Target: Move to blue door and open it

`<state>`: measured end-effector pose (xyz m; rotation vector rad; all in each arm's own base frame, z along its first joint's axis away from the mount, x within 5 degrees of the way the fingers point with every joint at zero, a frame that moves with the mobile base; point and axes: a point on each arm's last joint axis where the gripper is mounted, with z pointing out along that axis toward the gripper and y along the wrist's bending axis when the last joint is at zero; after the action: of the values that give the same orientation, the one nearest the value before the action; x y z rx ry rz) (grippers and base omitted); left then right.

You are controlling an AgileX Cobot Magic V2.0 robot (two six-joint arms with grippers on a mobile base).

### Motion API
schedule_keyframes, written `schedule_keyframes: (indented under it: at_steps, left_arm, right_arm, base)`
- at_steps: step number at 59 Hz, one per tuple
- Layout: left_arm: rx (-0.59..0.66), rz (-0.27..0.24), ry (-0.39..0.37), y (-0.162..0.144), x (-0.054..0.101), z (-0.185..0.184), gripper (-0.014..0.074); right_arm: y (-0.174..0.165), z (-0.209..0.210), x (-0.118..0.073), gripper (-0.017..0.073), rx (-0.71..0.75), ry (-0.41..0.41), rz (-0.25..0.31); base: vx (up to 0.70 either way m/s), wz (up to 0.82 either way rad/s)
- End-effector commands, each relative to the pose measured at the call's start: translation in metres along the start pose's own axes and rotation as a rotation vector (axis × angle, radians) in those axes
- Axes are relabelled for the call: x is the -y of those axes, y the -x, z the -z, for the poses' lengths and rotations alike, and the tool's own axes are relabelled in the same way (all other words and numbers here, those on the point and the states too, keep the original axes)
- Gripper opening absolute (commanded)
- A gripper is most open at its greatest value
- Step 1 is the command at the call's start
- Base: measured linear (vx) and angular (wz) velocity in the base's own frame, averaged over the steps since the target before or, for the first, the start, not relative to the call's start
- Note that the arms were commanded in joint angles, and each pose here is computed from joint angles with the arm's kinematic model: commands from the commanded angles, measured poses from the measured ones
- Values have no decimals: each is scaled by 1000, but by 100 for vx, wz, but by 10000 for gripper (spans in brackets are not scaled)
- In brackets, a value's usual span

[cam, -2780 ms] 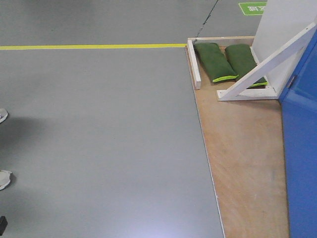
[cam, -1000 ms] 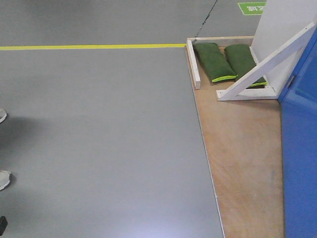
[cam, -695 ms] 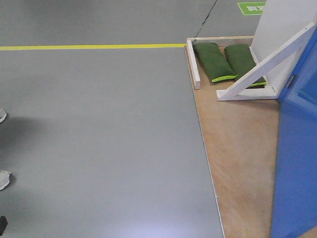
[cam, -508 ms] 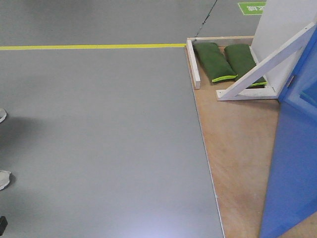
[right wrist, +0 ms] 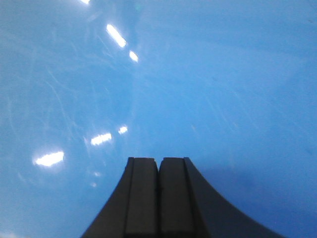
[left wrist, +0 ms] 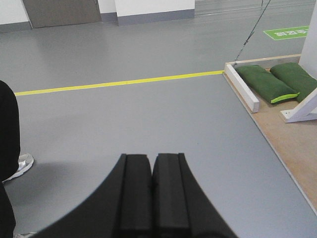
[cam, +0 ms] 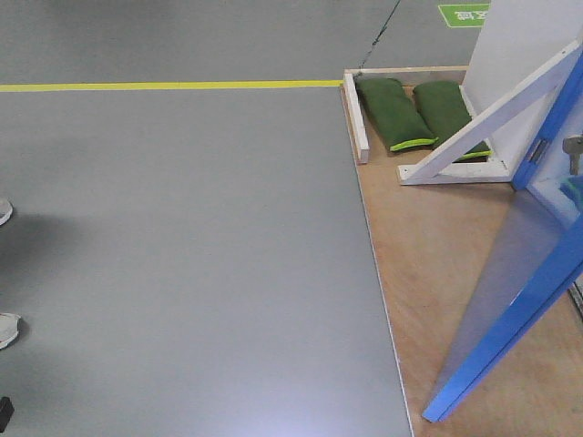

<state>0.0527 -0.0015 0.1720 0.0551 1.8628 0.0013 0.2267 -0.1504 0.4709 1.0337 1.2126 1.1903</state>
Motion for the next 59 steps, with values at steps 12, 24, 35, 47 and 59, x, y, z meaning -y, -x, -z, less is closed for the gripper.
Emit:
schedule_keyframes:
  at_steps: [12,24,35,47,59]
  left_arm:
    - [88,3,3,6,0,1,70]
    - [88,3,3,6,0,1,70]
    - [88,3,3,6,0,1,70]
    - [88,3,3,6,0,1,70]
    - [88,3,3,6,0,1,70]
  right_arm:
    - [-33,-43,2,3,-40,-22,40]
    - [-61,-60,12,3,-143,-97,140]
    - [-86,-67,11,3,-232,-87,145]
    - [-97,-70,10,3,-278,-80,143]
    - [-97,-70,10,3,-275,-80,143]
  base:
    - [0,0]
    - [0,0]
    - [0,0]
    - [0,0]
    - [0,0]
